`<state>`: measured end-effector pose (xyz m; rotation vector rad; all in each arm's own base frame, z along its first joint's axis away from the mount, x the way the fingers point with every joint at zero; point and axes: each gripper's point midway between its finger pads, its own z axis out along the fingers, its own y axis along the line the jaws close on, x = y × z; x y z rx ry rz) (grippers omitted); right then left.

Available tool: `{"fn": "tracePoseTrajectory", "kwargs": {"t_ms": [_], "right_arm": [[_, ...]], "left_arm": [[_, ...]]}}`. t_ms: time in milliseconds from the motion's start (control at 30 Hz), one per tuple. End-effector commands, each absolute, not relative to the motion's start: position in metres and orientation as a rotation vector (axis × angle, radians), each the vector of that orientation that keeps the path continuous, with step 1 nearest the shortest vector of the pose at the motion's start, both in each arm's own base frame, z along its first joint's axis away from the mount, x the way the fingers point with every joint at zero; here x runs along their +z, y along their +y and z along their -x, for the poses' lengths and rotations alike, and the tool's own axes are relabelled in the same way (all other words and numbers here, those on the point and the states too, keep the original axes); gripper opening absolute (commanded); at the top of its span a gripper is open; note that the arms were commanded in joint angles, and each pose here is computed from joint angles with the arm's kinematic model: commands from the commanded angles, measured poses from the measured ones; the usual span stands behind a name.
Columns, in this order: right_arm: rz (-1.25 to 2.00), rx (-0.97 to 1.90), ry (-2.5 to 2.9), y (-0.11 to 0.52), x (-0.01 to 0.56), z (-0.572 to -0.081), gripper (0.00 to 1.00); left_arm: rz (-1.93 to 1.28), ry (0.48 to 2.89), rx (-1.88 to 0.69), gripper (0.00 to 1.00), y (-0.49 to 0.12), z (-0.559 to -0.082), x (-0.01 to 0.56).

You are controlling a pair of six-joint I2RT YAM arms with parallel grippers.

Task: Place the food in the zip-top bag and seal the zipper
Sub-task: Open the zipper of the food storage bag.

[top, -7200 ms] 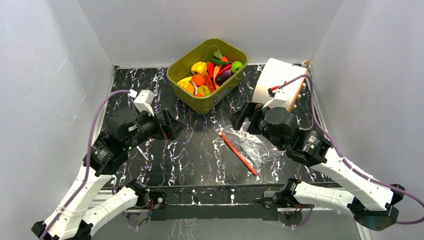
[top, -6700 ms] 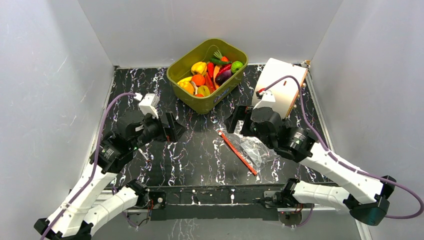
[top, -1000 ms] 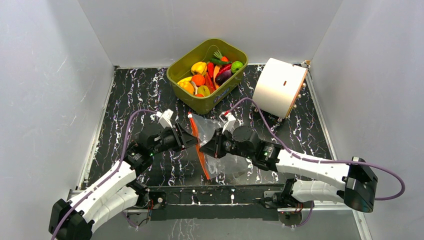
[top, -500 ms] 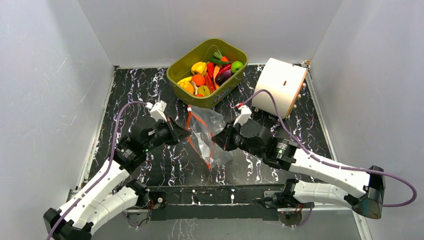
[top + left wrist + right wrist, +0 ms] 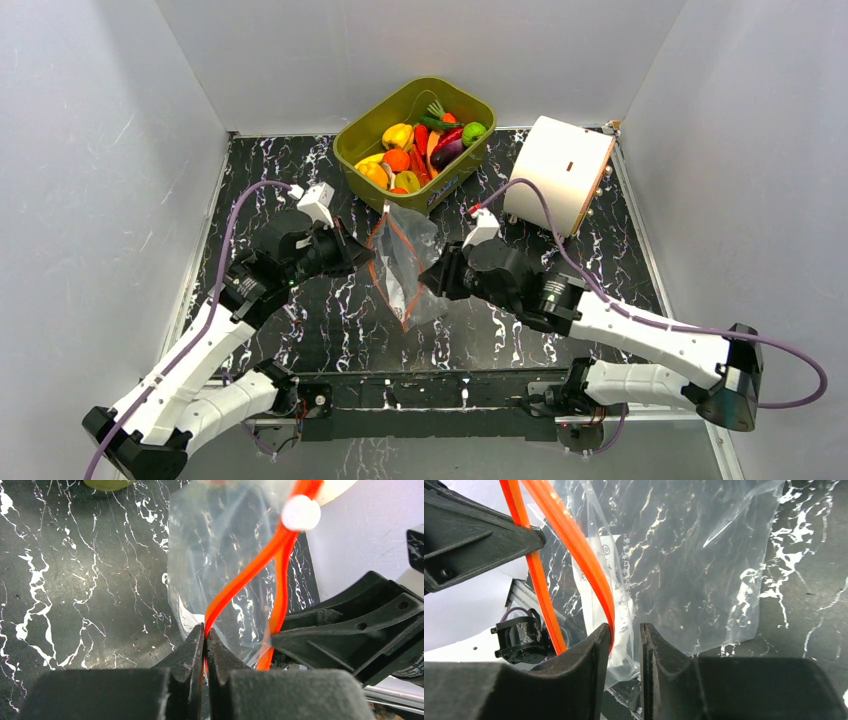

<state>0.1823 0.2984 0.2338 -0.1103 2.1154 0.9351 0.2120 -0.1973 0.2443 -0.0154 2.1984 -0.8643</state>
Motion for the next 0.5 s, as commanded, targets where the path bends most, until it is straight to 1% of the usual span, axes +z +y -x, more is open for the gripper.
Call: {"fn": "tracePoseTrajectory", "kwargs": {"t_ms": [0,67,200,467], "right_arm": [[0.08,1.1,2.036,0.331,0.278,-0.188,0.31],[0.086,1.106,2.043,0.339,0.282,-0.19,0.38],[0.094,1.146,2.07,0.355,0.29,-0.191,0.48],[0.125,1.079,2.087,0.365,0.29,-0.202,0.49]], "left_arm": [[-0.012,2.187,-0.912,0.0,-0.204,-0.211,0.254],[-0.009,2.186,-0.931,0.0,-0.207,-0.212,0.253],[-0.009,2.195,-0.931,0.0,-0.209,-0.214,0.254],[0.001,2.182,-0.943,0.0,-0.21,-0.215,0.259]]}}
